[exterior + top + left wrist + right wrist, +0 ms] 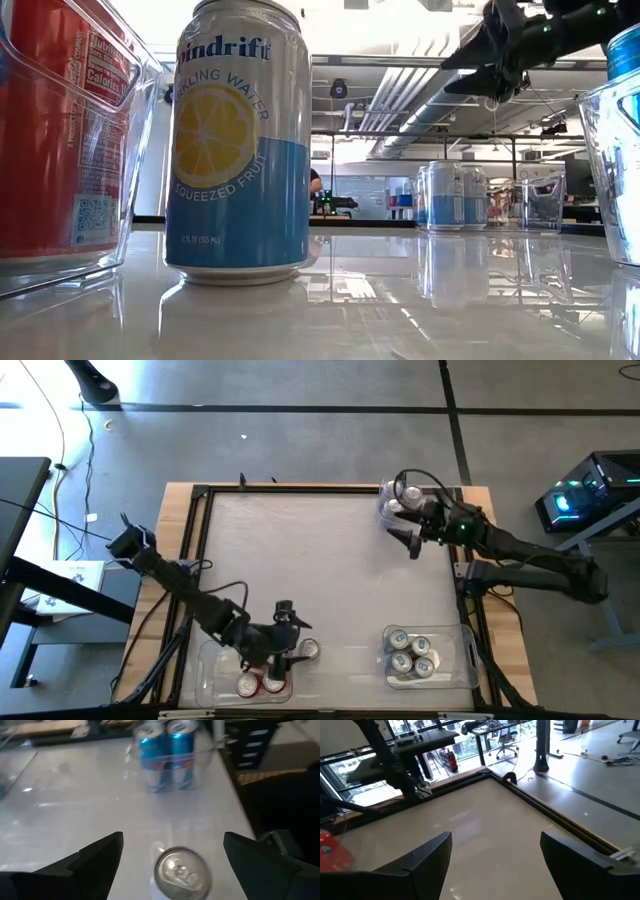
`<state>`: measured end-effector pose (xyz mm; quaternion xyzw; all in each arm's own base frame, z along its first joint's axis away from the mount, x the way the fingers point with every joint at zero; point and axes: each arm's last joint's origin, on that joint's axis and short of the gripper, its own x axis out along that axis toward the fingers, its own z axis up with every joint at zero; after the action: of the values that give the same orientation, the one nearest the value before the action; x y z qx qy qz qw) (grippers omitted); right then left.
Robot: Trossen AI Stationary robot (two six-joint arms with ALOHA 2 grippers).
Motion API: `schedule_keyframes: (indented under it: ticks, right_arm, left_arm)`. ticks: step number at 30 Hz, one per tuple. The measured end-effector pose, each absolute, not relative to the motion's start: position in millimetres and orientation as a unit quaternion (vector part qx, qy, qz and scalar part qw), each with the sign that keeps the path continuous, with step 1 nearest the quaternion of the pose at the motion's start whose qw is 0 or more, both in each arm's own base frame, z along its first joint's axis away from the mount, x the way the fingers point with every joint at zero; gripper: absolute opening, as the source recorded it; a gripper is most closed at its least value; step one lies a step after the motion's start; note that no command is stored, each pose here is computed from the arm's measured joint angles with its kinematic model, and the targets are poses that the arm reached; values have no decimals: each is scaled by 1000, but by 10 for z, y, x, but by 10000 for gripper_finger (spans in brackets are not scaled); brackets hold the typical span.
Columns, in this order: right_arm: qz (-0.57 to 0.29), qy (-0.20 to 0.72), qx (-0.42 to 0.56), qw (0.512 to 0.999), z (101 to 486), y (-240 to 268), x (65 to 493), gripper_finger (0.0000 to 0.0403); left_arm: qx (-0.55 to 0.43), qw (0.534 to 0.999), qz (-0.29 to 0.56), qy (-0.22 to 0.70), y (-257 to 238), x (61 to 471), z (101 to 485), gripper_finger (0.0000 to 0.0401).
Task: Sort soda cans
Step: Put the blue-white soda can into the top right transparent bin
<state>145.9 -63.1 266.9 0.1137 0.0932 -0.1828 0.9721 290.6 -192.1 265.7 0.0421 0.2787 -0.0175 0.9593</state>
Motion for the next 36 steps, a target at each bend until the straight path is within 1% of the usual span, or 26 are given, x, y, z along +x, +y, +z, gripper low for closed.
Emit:
schedule_keyframes:
  ticks: [3, 10, 18, 23, 29, 32, 36]
  right_arm:
    - [-178, 90, 107, 974, 2679, -554, 1493, 300]
    - [-150, 90, 101, 979, 2684, -426, 1535, 300]
    - [-128, 101, 99, 982, 2667, -352, 1550, 300]
    - [-121, 104, 97, 982, 2663, -329, 1554, 300]
    - [-112, 110, 98, 983, 2653, -299, 1559, 300]
    - [-108, 111, 99, 983, 2651, -284, 1561, 300]
    - [-103, 111, 99, 983, 2651, -269, 1564, 300]
  left_arm:
    - [43, 957, -14, 287, -1943, 2964, 2554, 339]
    - [33, 939, -55, 339, -1892, 3138, 2287, 340]
    - [38, 927, -84, 364, -1859, 3182, 2201, 340]
    - [57, 918, -87, 383, -1848, 3160, 2158, 340]
    - [55, 910, -87, 402, -1813, 3240, 2008, 339]
    - [52, 910, -82, 403, -1783, 3283, 1968, 328]
    - [54, 915, -79, 391, -1720, 3340, 1977, 298]
